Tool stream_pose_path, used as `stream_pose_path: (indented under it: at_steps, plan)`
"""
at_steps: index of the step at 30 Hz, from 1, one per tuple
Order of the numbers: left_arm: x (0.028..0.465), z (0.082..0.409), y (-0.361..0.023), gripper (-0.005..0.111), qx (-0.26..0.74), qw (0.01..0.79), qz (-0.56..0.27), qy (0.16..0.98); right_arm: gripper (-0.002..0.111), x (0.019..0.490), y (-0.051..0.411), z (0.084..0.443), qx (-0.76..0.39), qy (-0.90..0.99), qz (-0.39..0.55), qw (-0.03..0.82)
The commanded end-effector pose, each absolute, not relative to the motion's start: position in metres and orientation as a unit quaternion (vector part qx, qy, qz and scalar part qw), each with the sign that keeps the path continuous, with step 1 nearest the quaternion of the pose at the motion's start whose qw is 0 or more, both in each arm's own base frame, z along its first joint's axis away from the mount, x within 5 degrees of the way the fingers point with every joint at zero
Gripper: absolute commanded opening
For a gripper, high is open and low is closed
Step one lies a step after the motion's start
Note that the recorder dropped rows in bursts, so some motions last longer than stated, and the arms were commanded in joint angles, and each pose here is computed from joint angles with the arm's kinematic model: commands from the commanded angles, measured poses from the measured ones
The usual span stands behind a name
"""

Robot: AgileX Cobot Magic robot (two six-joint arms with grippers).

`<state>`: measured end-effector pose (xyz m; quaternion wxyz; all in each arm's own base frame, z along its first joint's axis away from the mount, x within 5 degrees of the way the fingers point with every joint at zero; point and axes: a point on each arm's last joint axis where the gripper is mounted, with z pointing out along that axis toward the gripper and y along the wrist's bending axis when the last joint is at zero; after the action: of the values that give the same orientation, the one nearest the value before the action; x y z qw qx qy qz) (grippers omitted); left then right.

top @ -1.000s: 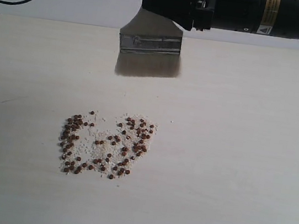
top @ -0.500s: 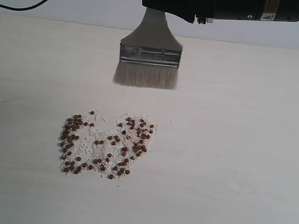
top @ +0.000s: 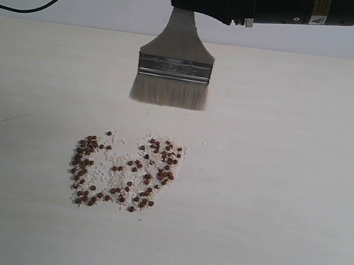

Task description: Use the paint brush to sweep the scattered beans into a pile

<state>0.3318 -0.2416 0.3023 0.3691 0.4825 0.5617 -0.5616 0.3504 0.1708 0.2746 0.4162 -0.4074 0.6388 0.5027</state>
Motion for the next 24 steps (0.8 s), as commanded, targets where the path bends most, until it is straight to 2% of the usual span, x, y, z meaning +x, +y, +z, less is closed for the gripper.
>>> stream_pose_path:
  at_steps: [1, 5, 11, 14, 18, 24]
  plan:
    - [0.338, 0.307, -0.244, 0.0, 0.452, 0.398, -0.565, 0.564, 0.0, 0.347, 0.174, 0.281, -0.397, 0.629, 0.529, 0.408]
    - [0.34, 0.31, -0.244, 0.014, 0.436, 0.406, -0.576, 0.56, 0.0, 0.347, 0.174, 0.281, -0.395, 0.63, 0.53, 0.407]
    - [0.34, 0.312, -0.244, 0.059, 0.432, 0.412, -0.579, 0.556, 0.0, 0.349, 0.174, 0.281, -0.387, 0.636, 0.526, 0.411]
    - [0.34, 0.312, -0.244, 0.075, 0.439, 0.417, -0.574, 0.552, 0.0, 0.35, 0.174, 0.281, -0.381, 0.639, 0.524, 0.415]
    - [0.342, 0.312, -0.241, 0.077, 0.445, 0.43, -0.565, 0.546, 0.0, 0.357, 0.172, 0.277, -0.367, 0.662, 0.495, 0.427]
    - [0.357, 0.312, -0.218, 0.077, 0.433, 0.453, -0.545, 0.557, 0.0, 0.377, 0.163, 0.266, -0.33, 0.723, 0.382, 0.471]
